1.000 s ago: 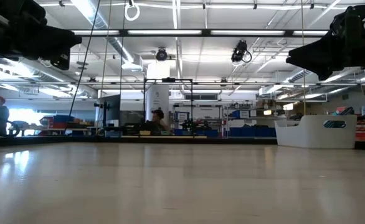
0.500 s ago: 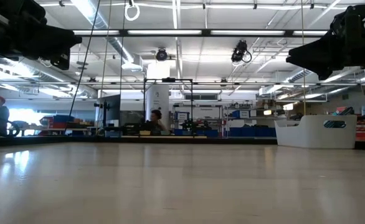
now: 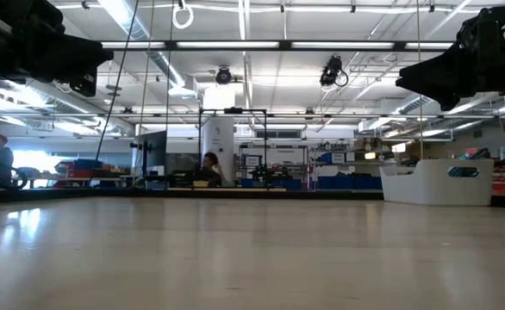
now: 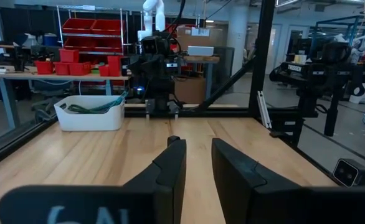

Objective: Pick and place USB-C Cables
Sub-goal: Return to Home Position

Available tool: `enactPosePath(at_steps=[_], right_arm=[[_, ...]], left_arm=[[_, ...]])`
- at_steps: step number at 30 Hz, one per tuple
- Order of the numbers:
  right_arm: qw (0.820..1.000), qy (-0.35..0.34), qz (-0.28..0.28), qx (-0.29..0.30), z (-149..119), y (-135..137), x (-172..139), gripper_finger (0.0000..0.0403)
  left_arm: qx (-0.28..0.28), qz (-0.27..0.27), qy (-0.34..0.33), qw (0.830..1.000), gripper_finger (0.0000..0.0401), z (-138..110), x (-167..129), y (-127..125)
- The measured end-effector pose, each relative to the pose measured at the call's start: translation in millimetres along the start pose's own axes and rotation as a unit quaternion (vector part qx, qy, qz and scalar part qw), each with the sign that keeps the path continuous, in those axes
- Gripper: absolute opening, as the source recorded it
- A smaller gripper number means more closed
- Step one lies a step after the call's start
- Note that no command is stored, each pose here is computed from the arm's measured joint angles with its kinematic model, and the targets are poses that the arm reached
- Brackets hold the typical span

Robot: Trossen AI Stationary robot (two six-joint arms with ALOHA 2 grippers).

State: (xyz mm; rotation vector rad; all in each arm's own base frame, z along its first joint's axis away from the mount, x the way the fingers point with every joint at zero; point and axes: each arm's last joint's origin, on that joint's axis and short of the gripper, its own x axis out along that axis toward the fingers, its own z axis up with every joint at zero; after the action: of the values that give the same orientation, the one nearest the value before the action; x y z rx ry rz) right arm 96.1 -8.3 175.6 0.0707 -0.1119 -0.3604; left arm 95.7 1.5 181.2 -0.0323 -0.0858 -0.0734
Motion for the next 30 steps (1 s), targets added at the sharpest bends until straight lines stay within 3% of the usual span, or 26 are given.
enactPosePath(at_steps=[30], right_arm=[[1.0, 0.0, 0.0, 0.0, -0.2, 0.0, 0.0, 0.0158]], left_arm=[[0.0, 0.0, 0.0, 1.0, 0.0084, 0.1, 0.0, 0.0]])
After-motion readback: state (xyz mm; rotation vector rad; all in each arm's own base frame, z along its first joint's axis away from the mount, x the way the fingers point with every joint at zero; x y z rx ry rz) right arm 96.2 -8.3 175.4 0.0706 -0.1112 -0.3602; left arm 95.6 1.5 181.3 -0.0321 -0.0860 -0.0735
